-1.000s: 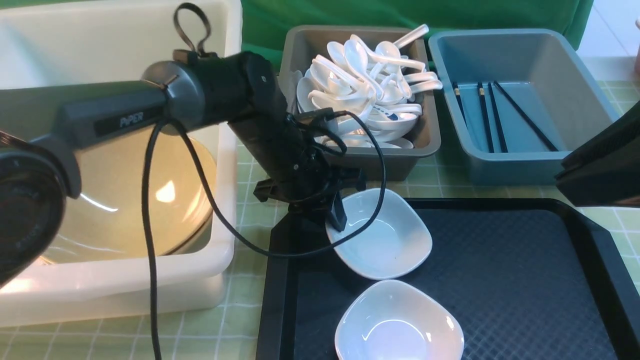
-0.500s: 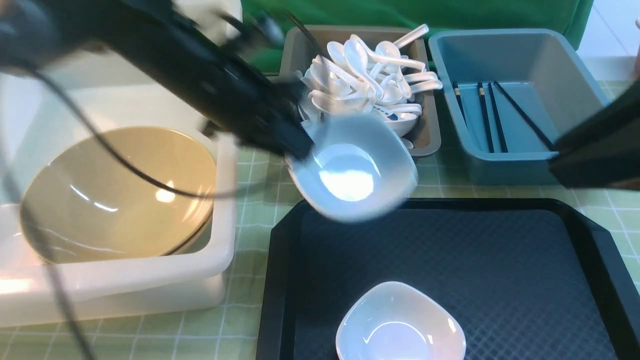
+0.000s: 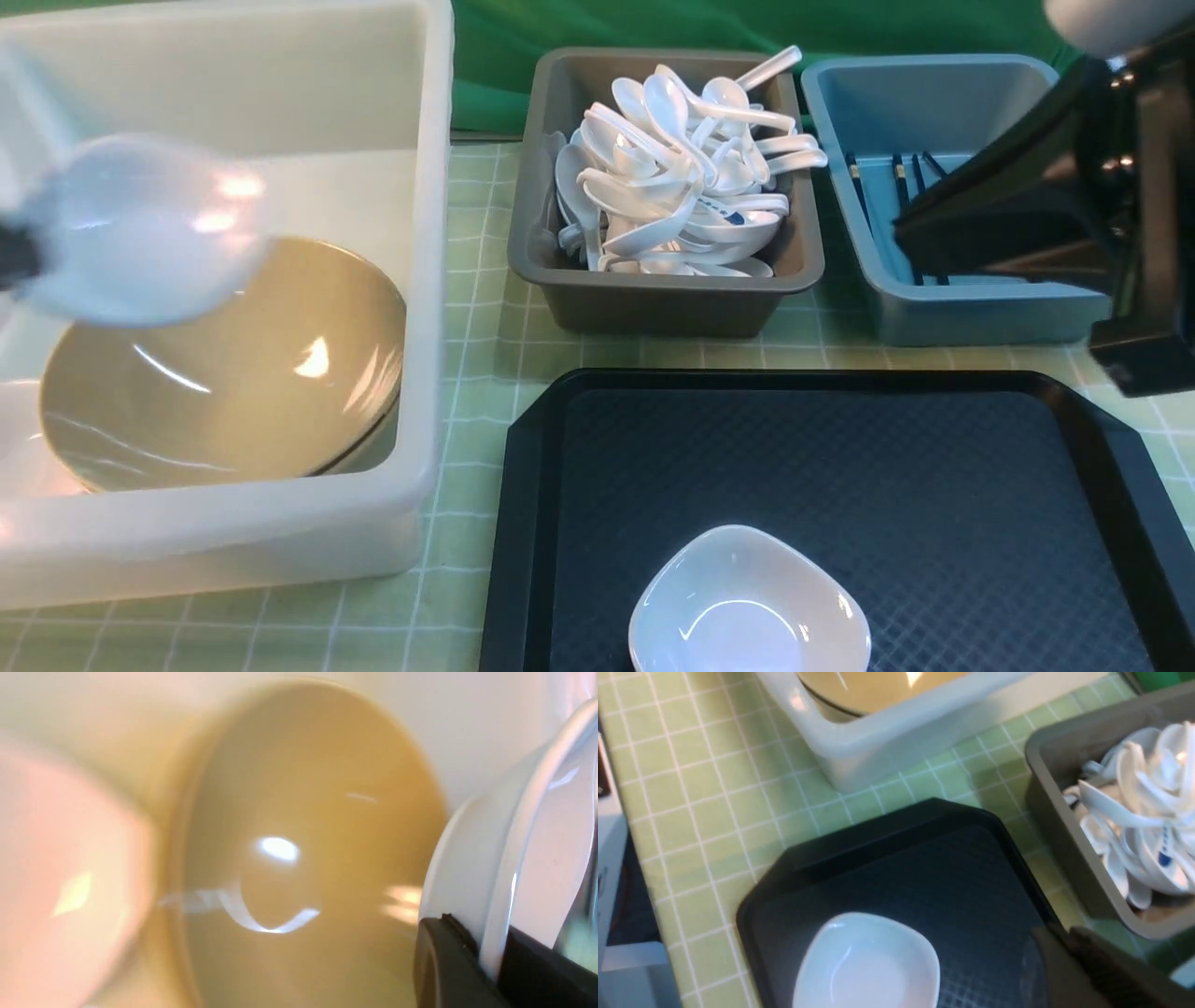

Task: On green table put chopsticks spoon bowls plates into blue grey white boxes.
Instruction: 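Place the white bowl into the white bin with the other dishes with the left gripper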

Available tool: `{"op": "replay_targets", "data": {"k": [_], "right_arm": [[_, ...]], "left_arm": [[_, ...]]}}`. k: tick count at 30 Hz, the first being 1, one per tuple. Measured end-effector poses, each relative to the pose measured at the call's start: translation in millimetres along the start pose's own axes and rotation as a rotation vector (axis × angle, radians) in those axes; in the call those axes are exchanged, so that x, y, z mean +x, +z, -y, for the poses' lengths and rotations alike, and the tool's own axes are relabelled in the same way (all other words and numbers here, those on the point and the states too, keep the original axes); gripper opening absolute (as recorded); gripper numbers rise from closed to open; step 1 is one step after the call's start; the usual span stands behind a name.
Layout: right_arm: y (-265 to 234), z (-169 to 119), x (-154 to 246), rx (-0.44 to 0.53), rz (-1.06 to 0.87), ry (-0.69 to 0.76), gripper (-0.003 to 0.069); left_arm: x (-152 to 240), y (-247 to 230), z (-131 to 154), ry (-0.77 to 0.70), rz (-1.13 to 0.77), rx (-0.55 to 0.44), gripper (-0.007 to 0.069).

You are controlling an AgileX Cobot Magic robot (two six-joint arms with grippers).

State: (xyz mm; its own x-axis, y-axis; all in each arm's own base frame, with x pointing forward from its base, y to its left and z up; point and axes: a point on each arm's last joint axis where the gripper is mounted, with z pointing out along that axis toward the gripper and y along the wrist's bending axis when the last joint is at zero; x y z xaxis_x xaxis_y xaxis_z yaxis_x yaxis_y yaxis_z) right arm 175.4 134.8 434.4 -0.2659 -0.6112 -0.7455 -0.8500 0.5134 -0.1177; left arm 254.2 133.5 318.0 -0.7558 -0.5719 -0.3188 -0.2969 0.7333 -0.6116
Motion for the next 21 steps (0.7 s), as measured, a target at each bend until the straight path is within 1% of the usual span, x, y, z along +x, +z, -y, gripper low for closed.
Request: {"op": "replay_targets", "data": {"k": [1, 2, 3, 4, 6, 7, 8, 9, 10, 11, 14, 16, 18, 19, 20, 21], "right_arm": [[2.1, 0.7, -0.7, -0.002, 0.003, -0.009, 0.0024], [2.9, 1.1, -0.9, -0.002, 0.003, -0.013, 0.0022], [2.9, 1.0, -1.0, -0.002, 0.003, -0.016, 0.0022], [3.3, 1.3, -1.4, -0.001, 0.008, -0.021, 0.0022], [4.0, 1.9, -2.3, 0.002, 0.015, -0.026, 0.0022], [4.4, 2.2, -2.5, 0.003, 0.016, -0.026, 0.0022], [4.9, 2.4, -2.9, 0.004, 0.020, -0.028, 0.0022], [5.2, 2.5, -3.0, 0.004, 0.020, -0.028, 0.0022], [6.1, 3.1, -3.3, 0.006, 0.021, -0.036, 0.0022], [6.1, 3.2, -3.5, 0.008, 0.023, -0.039, 0.0022], [6.0, 4.5, -4.0, 0.022, 0.028, -0.048, 0.0022], [6.0, 4.8, -3.8, 0.026, 0.026, -0.051, 0.0022], [6.0, 4.9, -3.7, 0.026, 0.025, -0.052, 0.0022], [6.0, 4.9, -3.7, 0.026, 0.025, -0.052, 0.0022], [6.0, 5.0, -3.7, 0.027, 0.025, -0.053, 0.0022], [6.0, 5.0, -3.7, 0.027, 0.025, -0.053, 0.0022]], "left_arm": [[-5.8, -24.3, -27.4, -0.121, 0.111, 0.005, 0.0015], [-7.2, -34.0, -37.0, -0.165, 0.156, 0.010, 0.0015], [-7.4, -36.3, -39.2, -0.175, 0.167, 0.011, 0.0015], [-7.6, -51.7, -54.2, -0.233, 0.232, 0.003, 0.0015], [-6.3, -70.5, -71.9, -0.293, 0.293, -0.050, 0.0015], [-5.7, -73.3, -75.3, -0.306, 0.296, -0.076, 0.0015], [-4.5, -74.0, -78.2, -0.318, 0.287, -0.113, 0.0015], [-3.8, -74.0, -79.0, -0.316, 0.279, -0.129, 0.0015], [-2.4, -68.1, -80.1, -0.319, 0.229, -0.196, 0.0015], [-2.5, -63.1, -78.5, -0.320, 0.208, -0.220, 0.0015], [-1.9, -37.8, -74.1, -0.290, 0.064, -0.341, 0.0015], [-2.7, -23.9, -72.5, -0.272, 0.007, -0.415, 0.0015], [-4.4, -12.7, -71.6, -0.251, -0.023, -0.485, 0.0015], [-4.5, -10.9, -71.5, -0.242, -0.031, -0.498, 0.0015], [-5.7, -5.5, -71.1, -0.233, -0.038, -0.544, 0.0015], [-5.8, -4.4, -71.1, -0.229, -0.041, -0.553, 0.0015]]}}
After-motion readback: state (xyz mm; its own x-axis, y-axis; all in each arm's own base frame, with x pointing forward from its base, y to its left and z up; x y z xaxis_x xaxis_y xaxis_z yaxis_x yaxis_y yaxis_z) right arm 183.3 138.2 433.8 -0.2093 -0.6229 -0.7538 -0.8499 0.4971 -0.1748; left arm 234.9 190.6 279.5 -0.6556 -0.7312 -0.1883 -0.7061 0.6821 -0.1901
